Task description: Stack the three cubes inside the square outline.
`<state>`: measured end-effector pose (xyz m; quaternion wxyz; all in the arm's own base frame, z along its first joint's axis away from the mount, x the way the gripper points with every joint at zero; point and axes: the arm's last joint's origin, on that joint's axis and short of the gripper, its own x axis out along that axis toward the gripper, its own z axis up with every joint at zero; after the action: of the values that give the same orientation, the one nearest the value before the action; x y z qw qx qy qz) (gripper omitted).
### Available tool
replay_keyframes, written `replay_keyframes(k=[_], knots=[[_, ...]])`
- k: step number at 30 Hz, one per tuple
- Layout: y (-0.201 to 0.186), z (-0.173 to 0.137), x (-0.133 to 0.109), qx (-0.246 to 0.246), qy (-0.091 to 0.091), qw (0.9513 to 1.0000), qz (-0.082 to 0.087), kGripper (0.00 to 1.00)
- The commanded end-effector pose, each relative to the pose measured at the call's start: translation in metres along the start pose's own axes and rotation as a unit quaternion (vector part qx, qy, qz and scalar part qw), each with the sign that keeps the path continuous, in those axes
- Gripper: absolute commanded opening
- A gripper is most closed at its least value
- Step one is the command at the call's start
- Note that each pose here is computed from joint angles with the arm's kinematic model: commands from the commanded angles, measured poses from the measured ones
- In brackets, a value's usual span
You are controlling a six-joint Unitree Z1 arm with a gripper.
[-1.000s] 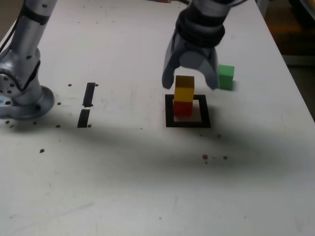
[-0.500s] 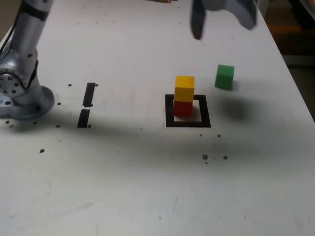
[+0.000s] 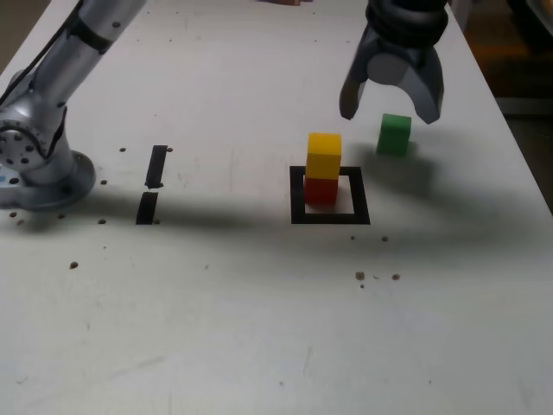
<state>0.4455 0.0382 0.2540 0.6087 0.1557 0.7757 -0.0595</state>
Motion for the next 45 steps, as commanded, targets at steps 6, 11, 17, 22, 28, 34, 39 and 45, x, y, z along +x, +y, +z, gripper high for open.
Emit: replay_keyframes(k=[6, 11, 17, 22, 28, 34, 39, 45], knots=[[0.004, 0.014, 0.016, -0.006, 0.008, 0.9999, 0.002, 0.84], [0.007, 0.021, 0.025, -0.008, 0.012, 0.9998, 0.011, 0.75], [0.010, 0.024, 0.029, -0.010, 0.015, 0.9996, 0.020, 0.49], [0.013, 0.027, 0.031, -0.013, 0.011, 0.9997, 0.018, 0.39], [0.016, 0.033, 0.027, -0.028, -0.006, 0.9995, 0.016, 0.17], [-0.001, 0.000, -0.030, -0.037, -0.038, 0.9978, 0.040, 0.11], [-0.031, -0.057, -0.086, -0.050, -0.092, 0.9940, 0.032, 0.06], [-0.073, -0.107, -0.101, -0.072, -0.095, 0.9928, -0.009, 0.04]])
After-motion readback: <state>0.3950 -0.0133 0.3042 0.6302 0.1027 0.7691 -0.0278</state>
